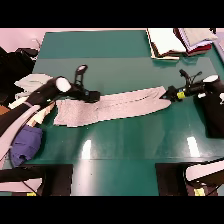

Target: Fold the shirts.

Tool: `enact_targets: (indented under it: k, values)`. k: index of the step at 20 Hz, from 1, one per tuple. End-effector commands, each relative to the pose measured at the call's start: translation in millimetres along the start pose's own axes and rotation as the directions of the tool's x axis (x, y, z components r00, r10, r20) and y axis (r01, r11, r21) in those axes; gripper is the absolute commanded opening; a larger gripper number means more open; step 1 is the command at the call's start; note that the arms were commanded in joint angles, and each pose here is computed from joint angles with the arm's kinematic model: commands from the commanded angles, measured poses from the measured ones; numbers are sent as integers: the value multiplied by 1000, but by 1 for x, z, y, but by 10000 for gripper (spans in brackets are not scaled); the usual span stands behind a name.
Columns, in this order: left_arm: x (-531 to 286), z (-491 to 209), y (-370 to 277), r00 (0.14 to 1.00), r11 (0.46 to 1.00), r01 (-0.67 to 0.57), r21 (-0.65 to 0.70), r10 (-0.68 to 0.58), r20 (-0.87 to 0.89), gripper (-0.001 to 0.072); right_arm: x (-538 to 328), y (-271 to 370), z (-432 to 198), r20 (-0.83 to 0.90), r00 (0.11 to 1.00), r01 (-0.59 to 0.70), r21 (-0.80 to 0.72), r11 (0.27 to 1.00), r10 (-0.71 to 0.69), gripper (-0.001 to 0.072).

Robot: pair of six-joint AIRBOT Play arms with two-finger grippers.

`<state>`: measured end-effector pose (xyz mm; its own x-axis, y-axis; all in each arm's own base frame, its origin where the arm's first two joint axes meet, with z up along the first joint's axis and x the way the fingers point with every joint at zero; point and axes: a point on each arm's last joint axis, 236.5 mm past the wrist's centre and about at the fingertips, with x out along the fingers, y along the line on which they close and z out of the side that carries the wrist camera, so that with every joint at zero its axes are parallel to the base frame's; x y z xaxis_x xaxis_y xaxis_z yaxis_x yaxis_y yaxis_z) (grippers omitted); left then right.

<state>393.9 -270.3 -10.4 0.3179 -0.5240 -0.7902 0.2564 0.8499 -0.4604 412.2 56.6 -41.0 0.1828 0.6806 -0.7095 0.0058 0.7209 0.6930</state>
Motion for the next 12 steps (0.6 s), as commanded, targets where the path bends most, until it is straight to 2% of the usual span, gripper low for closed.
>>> enact_targets:
  k: [1, 6, 12]
  values:
    - [44, 1, -32, 999, 998, 42, 39, -41, -36, 20, -30, 69, 18, 53, 998, -16, -165, 986, 25, 13]
    - [83, 1, -49, 995, 997, 76, 26, -74, -68, 20, -77, 184, 23, 156, 985, -10, -367, 930, 71, 13]
    - [94, -5, -46, 993, 997, 75, 8, -74, -92, 20, -70, 275, -4, 114, 983, -69, -510, 857, 146, 13]
